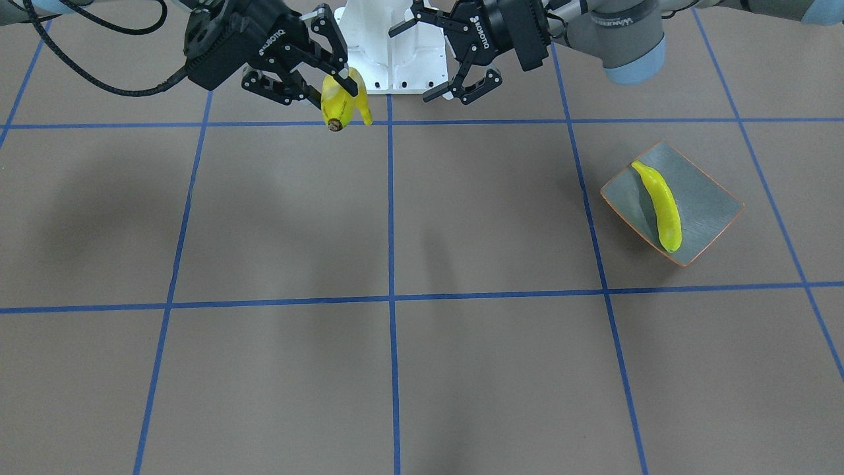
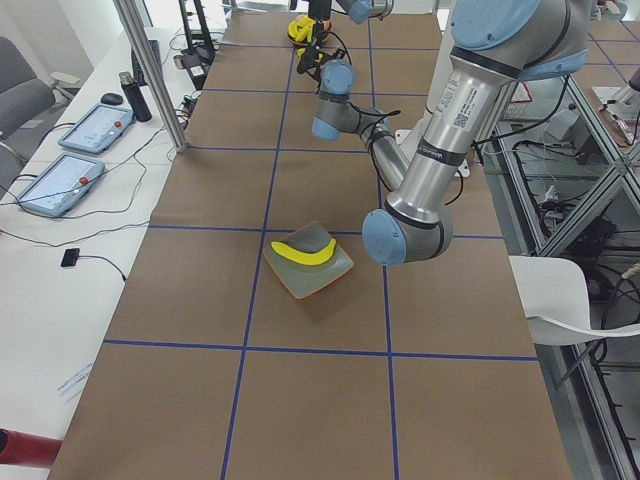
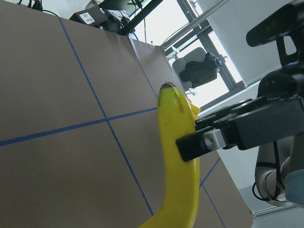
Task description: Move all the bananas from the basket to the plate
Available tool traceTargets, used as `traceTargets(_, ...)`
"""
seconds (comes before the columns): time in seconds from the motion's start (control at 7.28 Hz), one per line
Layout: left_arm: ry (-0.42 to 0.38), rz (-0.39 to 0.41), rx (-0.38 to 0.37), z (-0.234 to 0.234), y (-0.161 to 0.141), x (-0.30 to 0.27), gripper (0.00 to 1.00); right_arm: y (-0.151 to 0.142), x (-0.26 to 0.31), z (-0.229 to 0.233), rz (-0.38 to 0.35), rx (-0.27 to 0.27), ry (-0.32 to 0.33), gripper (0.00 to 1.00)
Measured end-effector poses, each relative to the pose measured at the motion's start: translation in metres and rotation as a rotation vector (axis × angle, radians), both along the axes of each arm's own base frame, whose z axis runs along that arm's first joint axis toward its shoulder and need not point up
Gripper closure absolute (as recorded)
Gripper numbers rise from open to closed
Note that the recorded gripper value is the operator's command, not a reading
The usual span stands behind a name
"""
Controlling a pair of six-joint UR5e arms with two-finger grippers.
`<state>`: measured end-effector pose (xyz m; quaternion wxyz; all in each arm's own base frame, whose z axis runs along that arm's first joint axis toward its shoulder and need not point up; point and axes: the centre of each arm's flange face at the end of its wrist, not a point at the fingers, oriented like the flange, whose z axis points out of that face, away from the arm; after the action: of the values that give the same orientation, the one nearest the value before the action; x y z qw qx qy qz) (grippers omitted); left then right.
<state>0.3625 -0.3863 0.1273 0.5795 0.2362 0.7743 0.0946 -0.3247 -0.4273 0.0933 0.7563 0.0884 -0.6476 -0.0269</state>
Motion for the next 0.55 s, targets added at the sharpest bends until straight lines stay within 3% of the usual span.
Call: traceTargets(0.55, 0.023, 0.031, 0.017, -0.011, 0.011, 0.014, 0.01, 0.023, -0.016, -0.025, -0.015, 0.009, -0.04, 1.0)
